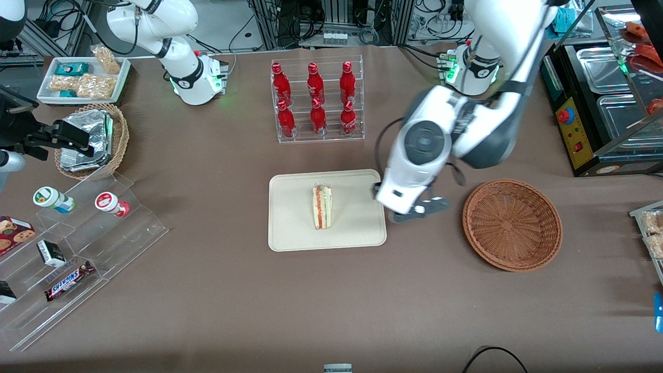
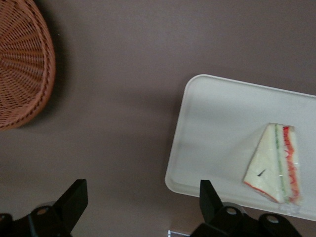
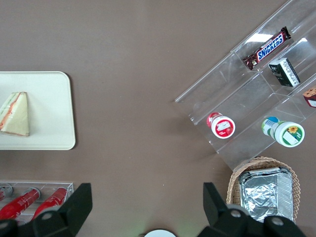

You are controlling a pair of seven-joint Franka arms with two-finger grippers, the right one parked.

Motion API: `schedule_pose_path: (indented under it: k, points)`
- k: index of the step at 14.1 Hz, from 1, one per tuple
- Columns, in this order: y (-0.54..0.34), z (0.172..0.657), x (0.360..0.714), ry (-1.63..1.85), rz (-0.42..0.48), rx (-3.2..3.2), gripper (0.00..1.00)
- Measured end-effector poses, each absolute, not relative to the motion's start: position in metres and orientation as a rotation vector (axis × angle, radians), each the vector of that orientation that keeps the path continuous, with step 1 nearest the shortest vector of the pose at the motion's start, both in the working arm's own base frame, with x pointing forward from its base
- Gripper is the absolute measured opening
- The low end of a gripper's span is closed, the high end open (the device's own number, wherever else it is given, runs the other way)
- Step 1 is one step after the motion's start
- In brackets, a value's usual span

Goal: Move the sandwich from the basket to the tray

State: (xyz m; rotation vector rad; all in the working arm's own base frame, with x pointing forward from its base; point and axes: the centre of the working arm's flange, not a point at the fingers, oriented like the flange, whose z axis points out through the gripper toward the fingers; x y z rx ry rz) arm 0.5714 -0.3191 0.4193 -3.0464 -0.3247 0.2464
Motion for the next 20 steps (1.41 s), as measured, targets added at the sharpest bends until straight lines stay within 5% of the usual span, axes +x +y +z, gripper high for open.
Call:
schedule_pose_path:
  k: [8,20]
  points:
    - [-0.142,0.500,0.554,0.024,0.418,-3.052,1.00]
    - [-0.002,0.622,0.527,-0.009,0.103,-3.101,1.00]
